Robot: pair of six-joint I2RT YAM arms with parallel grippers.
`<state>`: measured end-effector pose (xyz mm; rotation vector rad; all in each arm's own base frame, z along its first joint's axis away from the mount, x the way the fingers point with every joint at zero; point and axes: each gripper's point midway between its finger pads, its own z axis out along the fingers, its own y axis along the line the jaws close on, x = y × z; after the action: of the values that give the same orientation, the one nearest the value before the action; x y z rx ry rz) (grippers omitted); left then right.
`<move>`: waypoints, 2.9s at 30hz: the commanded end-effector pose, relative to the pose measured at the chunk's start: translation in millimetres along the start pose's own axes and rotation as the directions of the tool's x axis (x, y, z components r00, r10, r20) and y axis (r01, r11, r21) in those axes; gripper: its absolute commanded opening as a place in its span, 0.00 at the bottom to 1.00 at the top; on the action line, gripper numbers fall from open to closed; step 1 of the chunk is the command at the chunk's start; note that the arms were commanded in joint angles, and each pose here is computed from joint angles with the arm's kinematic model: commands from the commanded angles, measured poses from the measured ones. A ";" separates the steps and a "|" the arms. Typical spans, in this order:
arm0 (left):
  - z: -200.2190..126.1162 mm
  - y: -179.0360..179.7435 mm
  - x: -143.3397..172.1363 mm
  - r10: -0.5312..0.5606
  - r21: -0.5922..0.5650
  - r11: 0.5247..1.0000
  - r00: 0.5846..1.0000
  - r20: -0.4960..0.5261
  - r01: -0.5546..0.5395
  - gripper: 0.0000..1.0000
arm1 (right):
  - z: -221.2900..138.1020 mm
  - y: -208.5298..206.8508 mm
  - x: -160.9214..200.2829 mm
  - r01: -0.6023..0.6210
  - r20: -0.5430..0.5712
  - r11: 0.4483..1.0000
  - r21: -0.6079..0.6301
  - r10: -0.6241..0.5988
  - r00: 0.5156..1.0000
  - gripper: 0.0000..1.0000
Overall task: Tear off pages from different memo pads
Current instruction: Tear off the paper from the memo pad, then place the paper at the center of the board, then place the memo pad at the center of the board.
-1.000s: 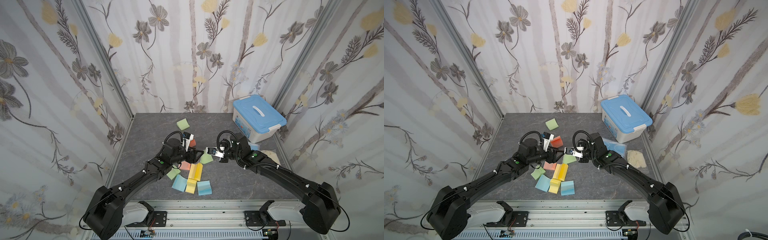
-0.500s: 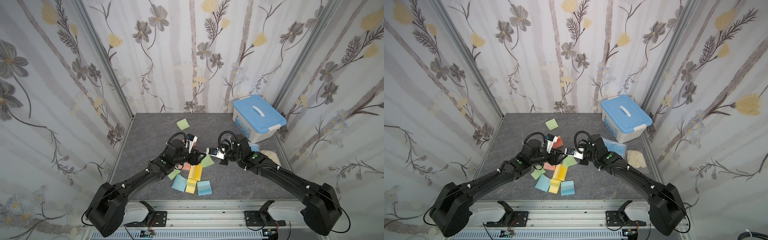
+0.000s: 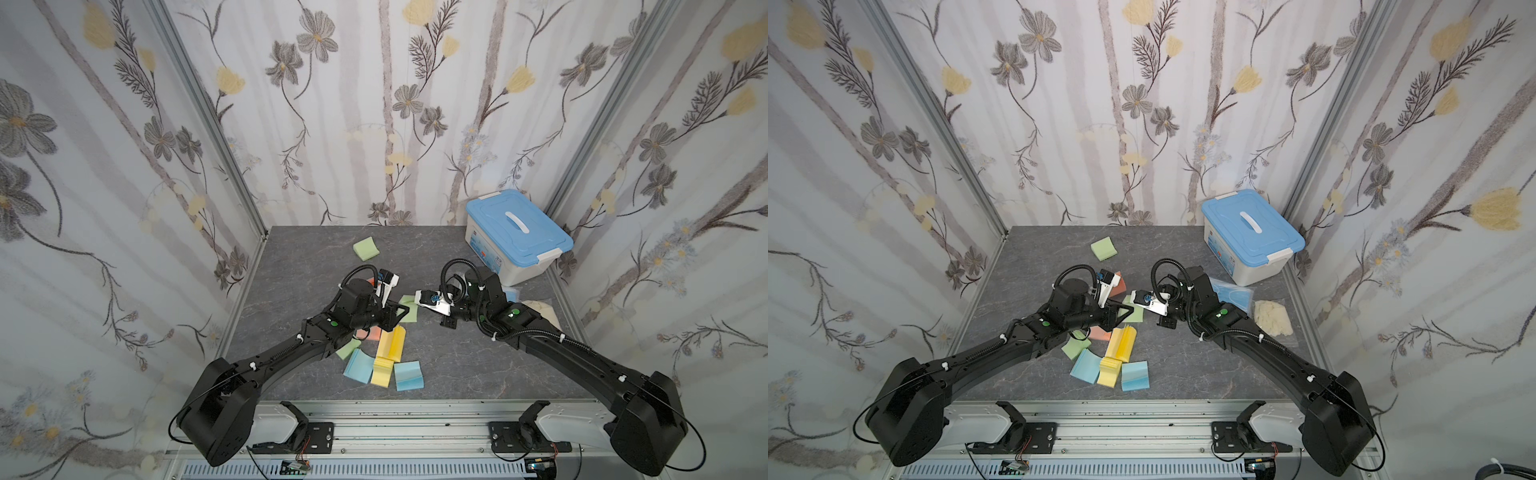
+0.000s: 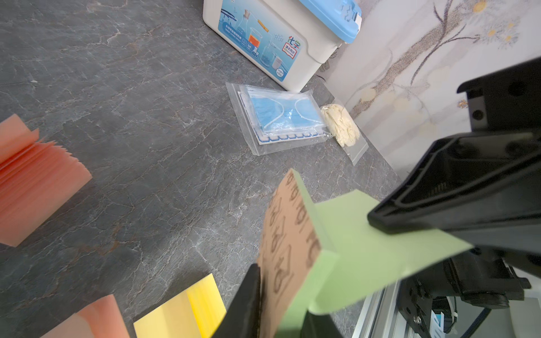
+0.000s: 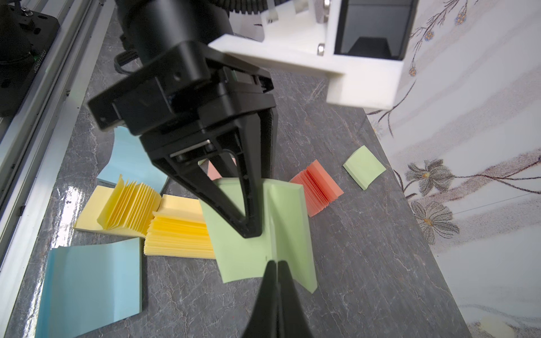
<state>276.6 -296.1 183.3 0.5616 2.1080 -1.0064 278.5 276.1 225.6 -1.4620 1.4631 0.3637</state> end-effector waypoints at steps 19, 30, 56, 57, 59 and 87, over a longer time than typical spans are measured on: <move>-13.8 63.1 -4.2 -0.084 -0.367 0.926 0.996 0.040 0.093 0.02 | 8.5 -100.5 21.6 0.146 -0.210 0.941 0.305 -0.083 0.974 0.00; -38.5 68.6 -12.0 -0.080 -0.400 0.907 0.986 0.143 0.132 0.05 | 59.5 -183.5 131.6 0.476 -0.614 0.878 0.057 -0.346 0.710 0.00; -48.9 65.7 -18.4 -0.045 -0.398 0.910 0.982 0.186 0.117 0.09 | 121.9 -200.6 220.6 0.271 -0.661 0.959 -0.085 -0.257 0.705 0.53; -48.0 67.0 -18.1 -0.046 -0.402 0.908 0.982 0.185 0.118 0.09 | 117.4 -199.7 213.4 0.264 -0.655 0.961 -0.082 -0.251 0.712 0.56; -46.6 67.9 -20.9 -0.051 -0.404 0.906 0.980 0.195 0.128 0.09 | 105.7 -202.2 195.1 0.263 -0.640 0.963 -0.054 -0.235 0.731 0.58; 156.4 140.9 -92.4 -0.302 -0.366 0.905 0.933 -0.198 0.216 0.09 | -102.1 -116.4 106.2 -0.678 0.273 0.341 0.651 0.728 0.629 1.00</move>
<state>497.0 -348.2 139.9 0.2280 2.4469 -0.7418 355.6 110.6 238.2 -0.2917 1.9647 0.1196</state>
